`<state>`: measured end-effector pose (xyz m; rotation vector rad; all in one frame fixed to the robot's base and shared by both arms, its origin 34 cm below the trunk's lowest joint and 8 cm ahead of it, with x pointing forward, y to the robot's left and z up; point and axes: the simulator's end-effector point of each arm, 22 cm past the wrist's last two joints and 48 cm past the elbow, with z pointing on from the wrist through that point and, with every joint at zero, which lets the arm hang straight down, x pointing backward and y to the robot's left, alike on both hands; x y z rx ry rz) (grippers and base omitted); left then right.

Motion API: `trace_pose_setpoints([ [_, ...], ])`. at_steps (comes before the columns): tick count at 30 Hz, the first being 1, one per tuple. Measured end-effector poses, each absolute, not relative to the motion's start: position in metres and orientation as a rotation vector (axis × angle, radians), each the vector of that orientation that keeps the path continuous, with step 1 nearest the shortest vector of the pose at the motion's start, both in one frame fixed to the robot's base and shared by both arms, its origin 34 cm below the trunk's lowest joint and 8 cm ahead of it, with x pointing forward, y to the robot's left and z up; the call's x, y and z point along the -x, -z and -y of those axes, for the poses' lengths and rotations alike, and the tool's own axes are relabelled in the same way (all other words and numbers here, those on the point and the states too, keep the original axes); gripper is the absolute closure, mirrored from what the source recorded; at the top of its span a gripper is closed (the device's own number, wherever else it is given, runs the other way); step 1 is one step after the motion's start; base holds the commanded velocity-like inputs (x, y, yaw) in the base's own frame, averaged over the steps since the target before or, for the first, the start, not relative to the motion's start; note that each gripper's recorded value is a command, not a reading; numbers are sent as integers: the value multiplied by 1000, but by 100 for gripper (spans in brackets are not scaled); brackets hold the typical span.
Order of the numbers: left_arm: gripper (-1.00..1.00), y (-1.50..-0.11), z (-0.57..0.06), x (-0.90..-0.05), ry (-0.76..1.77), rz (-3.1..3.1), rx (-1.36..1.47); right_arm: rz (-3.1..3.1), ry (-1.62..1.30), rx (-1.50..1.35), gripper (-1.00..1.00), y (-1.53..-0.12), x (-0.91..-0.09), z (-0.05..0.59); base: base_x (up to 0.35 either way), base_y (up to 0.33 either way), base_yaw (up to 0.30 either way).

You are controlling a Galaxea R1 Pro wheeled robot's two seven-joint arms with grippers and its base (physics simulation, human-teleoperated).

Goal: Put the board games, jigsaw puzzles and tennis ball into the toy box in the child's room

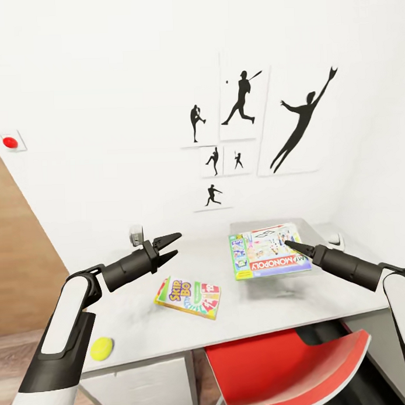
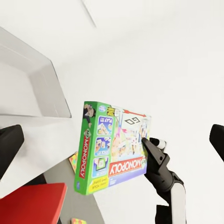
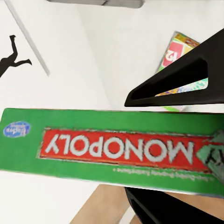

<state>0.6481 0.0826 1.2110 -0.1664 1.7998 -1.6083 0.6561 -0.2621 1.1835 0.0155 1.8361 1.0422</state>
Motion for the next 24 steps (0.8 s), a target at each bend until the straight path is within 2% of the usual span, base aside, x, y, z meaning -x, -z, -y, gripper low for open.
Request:
trace_pose_setpoints([
  [13,-100,-1210,-82,-649,1603,-1805,167,-1838,-1046,-15,100,-1182,-656,260,146,-196,20],
  [24,-100,-1210,-82,-648,1607,-1802,166,-1836,-1051,-15,100,-1182,-656,259,38,-52,-33],
])
